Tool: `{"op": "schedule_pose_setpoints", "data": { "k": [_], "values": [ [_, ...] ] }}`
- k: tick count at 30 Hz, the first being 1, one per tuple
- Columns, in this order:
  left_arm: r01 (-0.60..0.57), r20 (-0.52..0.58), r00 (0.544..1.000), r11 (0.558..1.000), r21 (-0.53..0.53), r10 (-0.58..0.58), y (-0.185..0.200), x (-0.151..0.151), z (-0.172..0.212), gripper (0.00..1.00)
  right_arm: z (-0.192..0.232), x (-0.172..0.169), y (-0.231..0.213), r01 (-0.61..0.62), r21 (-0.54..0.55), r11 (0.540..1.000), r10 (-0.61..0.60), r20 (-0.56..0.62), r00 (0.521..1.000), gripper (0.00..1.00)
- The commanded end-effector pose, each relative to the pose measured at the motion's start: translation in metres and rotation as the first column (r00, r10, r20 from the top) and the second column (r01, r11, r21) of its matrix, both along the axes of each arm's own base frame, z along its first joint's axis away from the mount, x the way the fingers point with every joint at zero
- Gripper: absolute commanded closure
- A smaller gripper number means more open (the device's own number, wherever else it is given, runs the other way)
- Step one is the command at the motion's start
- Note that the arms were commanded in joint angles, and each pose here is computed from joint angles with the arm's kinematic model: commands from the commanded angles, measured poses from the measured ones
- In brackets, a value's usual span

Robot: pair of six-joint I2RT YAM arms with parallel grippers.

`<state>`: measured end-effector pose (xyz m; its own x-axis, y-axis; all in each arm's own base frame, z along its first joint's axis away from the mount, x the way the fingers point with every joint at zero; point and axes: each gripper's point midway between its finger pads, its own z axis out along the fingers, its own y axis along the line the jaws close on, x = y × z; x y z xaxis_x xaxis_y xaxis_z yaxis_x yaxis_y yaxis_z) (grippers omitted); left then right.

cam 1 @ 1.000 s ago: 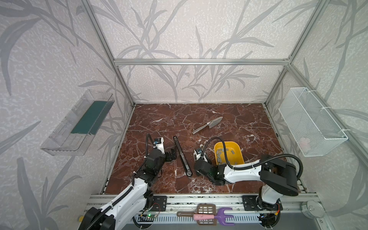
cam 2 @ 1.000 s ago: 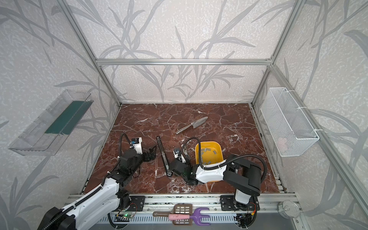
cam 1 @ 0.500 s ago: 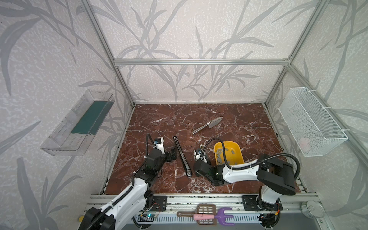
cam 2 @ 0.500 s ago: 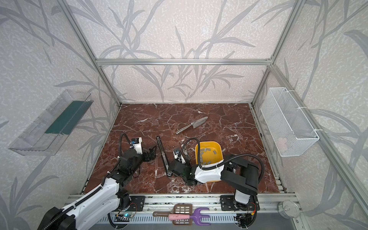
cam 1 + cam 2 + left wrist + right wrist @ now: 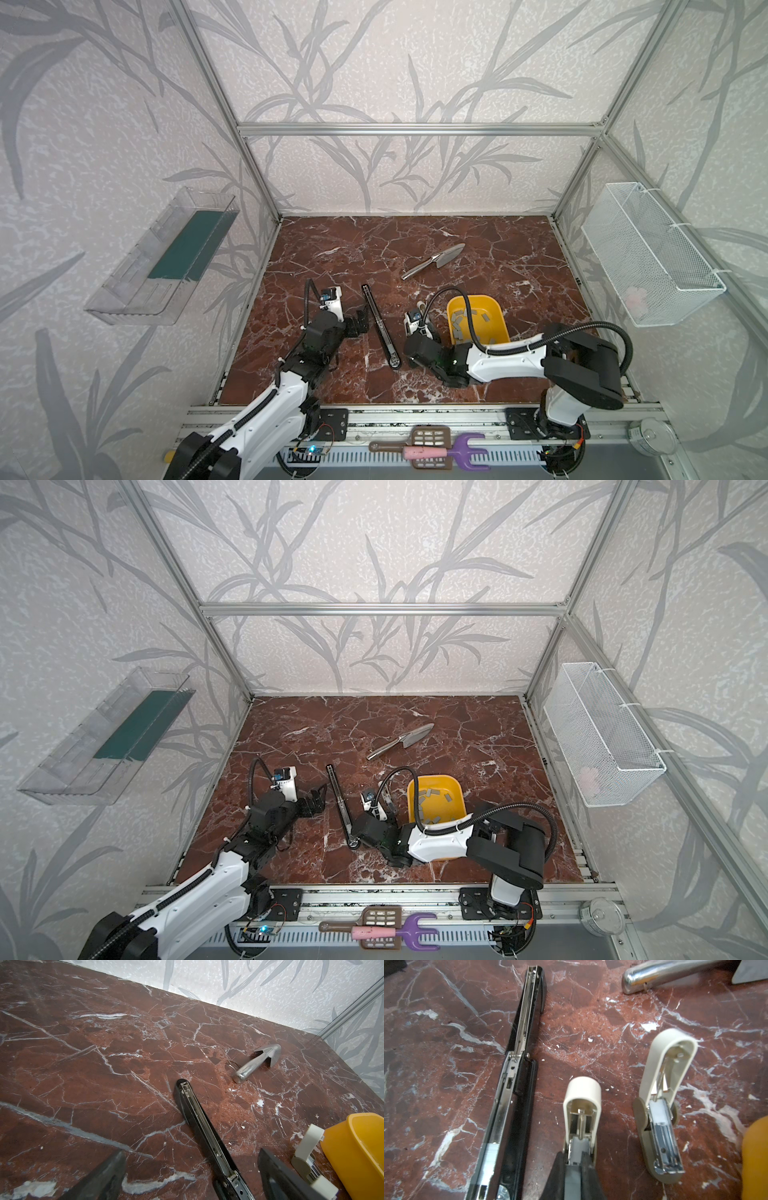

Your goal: Load the staples into the stapler

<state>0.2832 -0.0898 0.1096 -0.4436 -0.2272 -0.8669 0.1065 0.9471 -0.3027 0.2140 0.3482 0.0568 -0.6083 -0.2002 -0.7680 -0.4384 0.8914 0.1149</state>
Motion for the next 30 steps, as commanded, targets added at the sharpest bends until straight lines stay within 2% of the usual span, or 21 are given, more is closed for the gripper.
{"op": "schedule_pose_setpoints", "data": {
  "k": [1,30],
  "values": [
    [-0.011,0.025,1.0,1.0,-0.004,0.011,0.0,0.005,0.01,0.01,0.018,0.003,0.002,0.005,0.01,1.0,-0.005,0.041,0.999,0.92],
    [-0.011,0.025,1.0,1.0,-0.004,0.012,0.0,0.005,0.01,0.01,-0.008,0.003,0.003,0.016,-0.028,0.999,-0.016,0.007,1.0,0.92]
  ]
}}
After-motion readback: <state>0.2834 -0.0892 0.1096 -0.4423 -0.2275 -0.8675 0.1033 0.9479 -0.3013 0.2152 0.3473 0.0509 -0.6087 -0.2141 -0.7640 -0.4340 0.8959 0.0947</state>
